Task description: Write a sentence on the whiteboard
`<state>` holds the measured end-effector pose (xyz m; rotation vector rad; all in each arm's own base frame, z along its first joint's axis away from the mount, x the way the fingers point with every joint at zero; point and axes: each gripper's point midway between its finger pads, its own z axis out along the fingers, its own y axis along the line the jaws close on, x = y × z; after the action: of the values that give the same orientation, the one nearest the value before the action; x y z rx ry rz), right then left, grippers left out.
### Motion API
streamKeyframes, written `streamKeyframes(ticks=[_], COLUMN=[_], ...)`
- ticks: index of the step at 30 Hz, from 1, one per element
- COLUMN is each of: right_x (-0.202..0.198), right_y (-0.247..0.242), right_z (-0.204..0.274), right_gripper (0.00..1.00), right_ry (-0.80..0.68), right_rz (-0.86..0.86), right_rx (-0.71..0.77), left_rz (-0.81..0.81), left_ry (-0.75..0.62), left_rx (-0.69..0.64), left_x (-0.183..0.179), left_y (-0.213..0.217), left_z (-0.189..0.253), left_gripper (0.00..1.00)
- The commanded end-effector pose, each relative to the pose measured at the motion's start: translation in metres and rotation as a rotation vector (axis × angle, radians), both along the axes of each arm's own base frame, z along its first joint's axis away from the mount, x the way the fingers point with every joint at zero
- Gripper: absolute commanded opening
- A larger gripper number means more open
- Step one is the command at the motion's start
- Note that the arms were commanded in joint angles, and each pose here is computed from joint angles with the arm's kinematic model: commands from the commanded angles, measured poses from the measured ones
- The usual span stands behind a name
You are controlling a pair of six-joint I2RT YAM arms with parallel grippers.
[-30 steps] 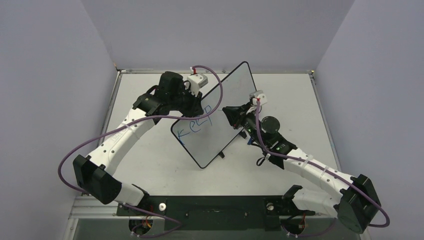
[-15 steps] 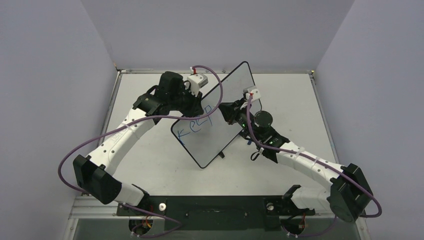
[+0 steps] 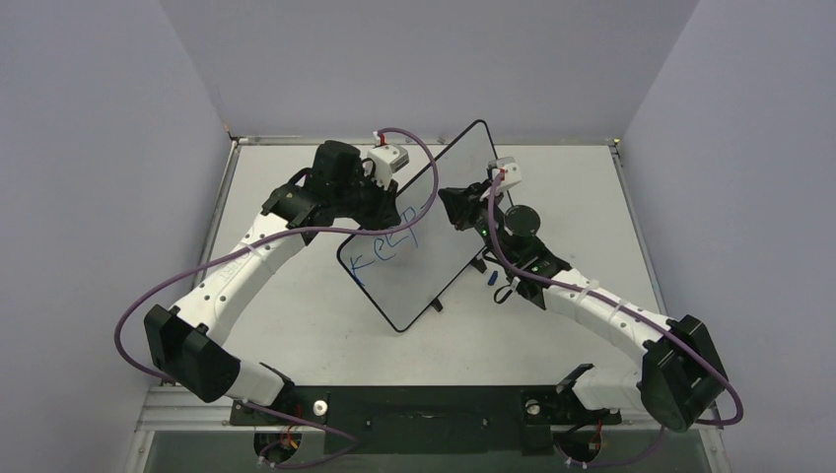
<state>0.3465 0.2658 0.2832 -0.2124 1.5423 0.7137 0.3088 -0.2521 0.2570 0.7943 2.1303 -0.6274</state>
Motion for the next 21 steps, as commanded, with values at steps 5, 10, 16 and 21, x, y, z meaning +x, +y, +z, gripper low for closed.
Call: streamKeyframes(ticks=[5, 10, 16, 21], right_x=[0.008, -0.005, -0.013, -0.011], right_y=[-0.001, -0.004, 0.001, 0.007], right_z=[0.033, 0.049, 0.068, 0.072], right_gripper=[0.0, 0.0, 0.0, 0.0], right_ry=[-0.05, -0.077, -0.106, -0.108], right_rz=[-0.009, 0.022, 0.061, 0.078], right_rx=[0.05, 0.081, 0.112, 0.125], left_rz=[-0.011, -0.007, -0.008, -0.011], left_ry=[-0.101, -0.101, -0.104, -0.098], left_rx=[0.056, 0.056, 0.055, 0.053], left_x=[0.022, 0.022, 0.022, 0.022], left_y=[-0.003, -0.003, -0.003, -0.003], left_z=[-0.01, -0.009, -0.008, -0.009], left_gripper=[0.0, 0.0, 0.0, 0.0])
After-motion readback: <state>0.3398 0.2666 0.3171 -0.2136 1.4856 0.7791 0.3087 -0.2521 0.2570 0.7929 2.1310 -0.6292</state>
